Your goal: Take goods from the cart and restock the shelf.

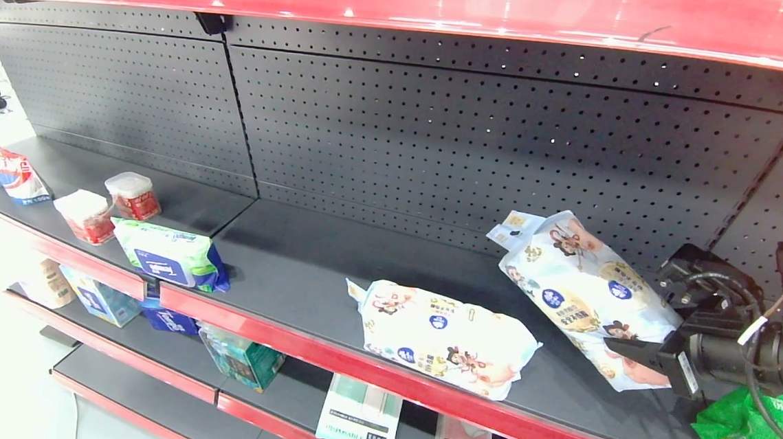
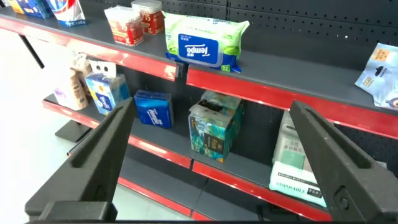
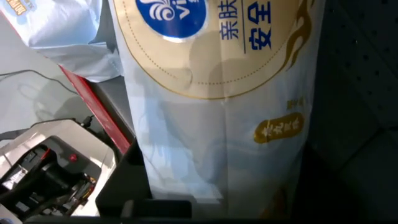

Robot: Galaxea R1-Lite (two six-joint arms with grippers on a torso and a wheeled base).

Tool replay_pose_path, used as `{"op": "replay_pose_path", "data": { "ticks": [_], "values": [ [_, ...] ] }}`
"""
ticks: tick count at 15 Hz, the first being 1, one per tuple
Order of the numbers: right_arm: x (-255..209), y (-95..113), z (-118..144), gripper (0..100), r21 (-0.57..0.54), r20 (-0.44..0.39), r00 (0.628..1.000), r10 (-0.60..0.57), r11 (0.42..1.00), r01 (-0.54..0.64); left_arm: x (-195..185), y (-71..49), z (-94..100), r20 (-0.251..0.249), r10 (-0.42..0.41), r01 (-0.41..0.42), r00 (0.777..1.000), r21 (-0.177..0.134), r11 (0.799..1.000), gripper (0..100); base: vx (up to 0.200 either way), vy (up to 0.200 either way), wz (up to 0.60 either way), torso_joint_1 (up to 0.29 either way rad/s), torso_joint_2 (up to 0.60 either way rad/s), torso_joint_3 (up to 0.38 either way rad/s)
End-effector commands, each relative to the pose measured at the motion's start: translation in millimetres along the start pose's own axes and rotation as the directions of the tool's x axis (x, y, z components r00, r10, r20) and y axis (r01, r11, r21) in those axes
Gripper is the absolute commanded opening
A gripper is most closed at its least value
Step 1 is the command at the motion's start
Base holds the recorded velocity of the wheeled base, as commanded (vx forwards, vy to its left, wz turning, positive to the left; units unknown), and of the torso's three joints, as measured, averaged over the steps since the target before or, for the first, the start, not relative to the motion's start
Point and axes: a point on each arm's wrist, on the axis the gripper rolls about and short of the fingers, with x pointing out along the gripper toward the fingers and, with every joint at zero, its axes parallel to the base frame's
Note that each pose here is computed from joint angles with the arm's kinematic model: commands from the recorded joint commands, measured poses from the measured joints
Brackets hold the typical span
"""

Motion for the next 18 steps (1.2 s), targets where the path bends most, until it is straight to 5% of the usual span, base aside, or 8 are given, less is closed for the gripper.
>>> {"op": "replay_pose_path", "data": {
  "ticks": [1,13,18],
  "values": [
    [26.0,-12.1,6.2,0,-0.022,-0.01,0.999,0.052,0.998,-0.052,-0.1,0.0,-0.1,0.001,-0.002,0.002,1.0,0.0,1.0,100,0.0,0.0,0.0,0.0,0.0,0.0],
    [84.2,-64.6,26.4,0,-0.143,0.031,0.997,0.067,0.988,-0.062,-0.1,0.0,-0.1,0.001,0.0,0.0,1.0,0.0,1.0,100,0.0,0.0,0.0,0.0,0.0,0.0],
    [103.1,-58.4,36.8,0,-0.198,0.046,0.992,0.118,0.974,-0.107,-0.1,0.0,-0.1,0.001,0.0,0.0,1.0,0.0,1.0,100,0.0,0.0,0.0,0.0,0.0,0.0]
  ]
}}
